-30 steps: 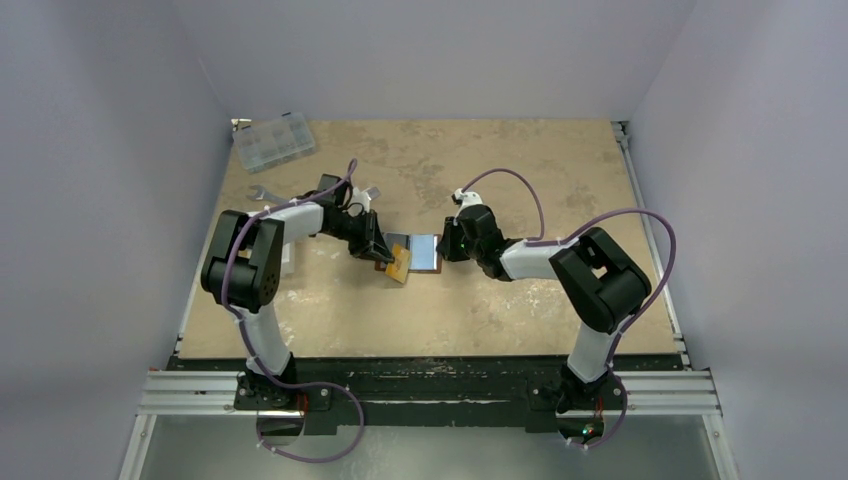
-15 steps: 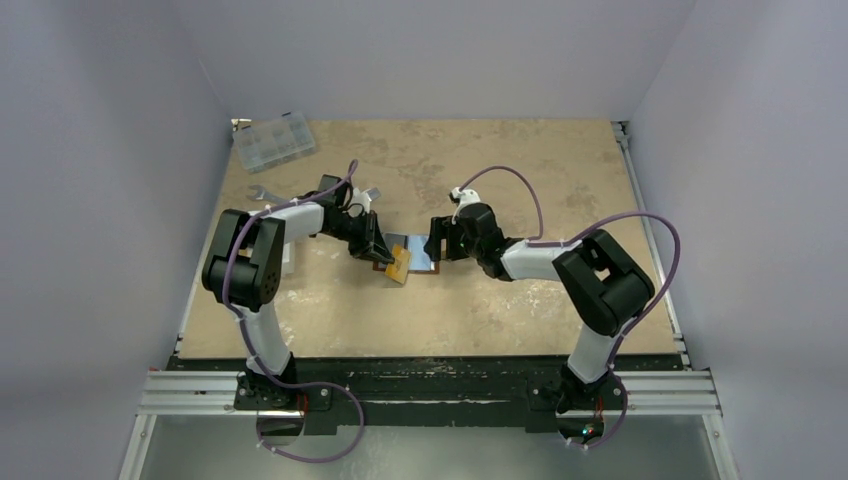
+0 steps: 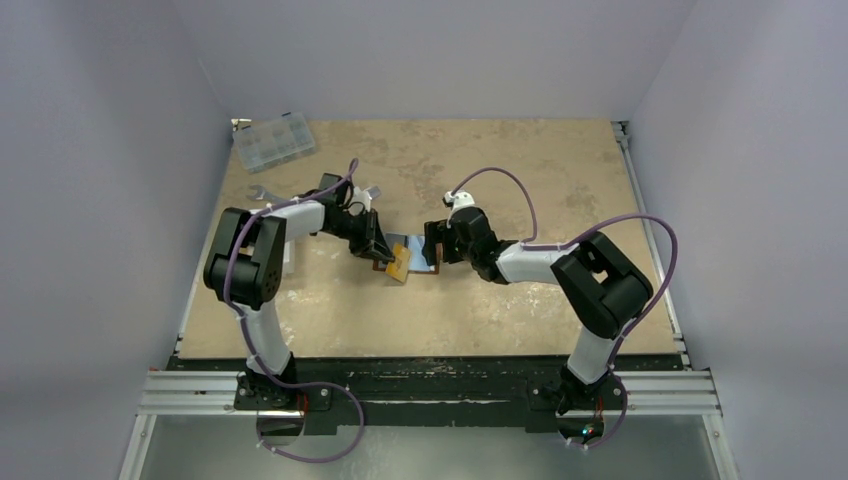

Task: Put the credit cards into the card holder
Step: Insert the credit card into the card holder.

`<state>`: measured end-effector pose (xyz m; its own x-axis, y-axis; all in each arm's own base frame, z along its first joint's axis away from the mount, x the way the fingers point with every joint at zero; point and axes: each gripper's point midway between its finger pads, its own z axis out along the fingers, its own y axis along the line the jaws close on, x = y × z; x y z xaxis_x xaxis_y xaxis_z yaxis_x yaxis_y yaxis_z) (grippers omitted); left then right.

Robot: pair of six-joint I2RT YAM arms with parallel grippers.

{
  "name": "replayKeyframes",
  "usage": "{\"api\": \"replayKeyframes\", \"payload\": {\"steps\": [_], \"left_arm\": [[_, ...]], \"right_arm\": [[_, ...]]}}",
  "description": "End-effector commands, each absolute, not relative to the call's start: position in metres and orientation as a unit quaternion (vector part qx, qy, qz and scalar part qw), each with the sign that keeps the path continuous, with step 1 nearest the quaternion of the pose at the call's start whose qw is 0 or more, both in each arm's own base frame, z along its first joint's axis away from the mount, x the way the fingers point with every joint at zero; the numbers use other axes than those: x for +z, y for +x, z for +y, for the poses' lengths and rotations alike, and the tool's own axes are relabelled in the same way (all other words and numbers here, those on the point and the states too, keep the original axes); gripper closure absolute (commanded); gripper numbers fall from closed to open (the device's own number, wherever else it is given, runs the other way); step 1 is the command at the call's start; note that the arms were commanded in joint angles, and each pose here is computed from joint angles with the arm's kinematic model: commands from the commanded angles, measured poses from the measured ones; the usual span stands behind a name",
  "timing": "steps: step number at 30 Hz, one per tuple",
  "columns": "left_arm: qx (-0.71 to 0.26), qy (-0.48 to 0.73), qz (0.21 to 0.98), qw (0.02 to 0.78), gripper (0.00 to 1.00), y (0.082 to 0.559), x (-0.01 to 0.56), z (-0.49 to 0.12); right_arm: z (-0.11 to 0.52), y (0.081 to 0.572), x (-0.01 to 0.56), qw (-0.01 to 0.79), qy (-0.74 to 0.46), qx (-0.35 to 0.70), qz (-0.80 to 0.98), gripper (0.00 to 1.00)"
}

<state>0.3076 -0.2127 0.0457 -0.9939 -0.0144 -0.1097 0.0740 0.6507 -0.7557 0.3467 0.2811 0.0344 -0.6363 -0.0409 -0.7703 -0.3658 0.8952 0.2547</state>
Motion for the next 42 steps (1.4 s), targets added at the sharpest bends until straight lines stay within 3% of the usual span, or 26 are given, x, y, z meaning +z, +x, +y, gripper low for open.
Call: {"api": "replayKeyframes", "payload": {"steps": [1,14,24,36,42], "left_arm": [[-0.436,0.034,0.896,0.072,1.0,0.325,0.052,-0.219],[-0.462,0.03,0.884,0.07,1.0,0.343,0.046,-0.228],[-0.452,-0.008,0.887,0.095,1.0,0.36,0.04,-0.228],[-0.455,-0.056,0.881,0.115,1.0,0.361,0.04,-0.231],[-0.456,-0.072,0.877,0.134,1.0,0.358,0.042,-0.23]], "right_arm": [[0.28,0.35,0.04,0.412,-0.106,0.189,0.885,0.12],[0.263,0.354,0.029,0.398,-0.066,0.195,0.894,0.14],[0.264,0.351,0.023,0.365,-0.054,0.263,0.891,0.39],[0.282,0.342,0.02,0.34,-0.078,0.31,0.884,0.86],[0.282,0.341,0.021,0.339,-0.079,0.312,0.884,1.0]]}}
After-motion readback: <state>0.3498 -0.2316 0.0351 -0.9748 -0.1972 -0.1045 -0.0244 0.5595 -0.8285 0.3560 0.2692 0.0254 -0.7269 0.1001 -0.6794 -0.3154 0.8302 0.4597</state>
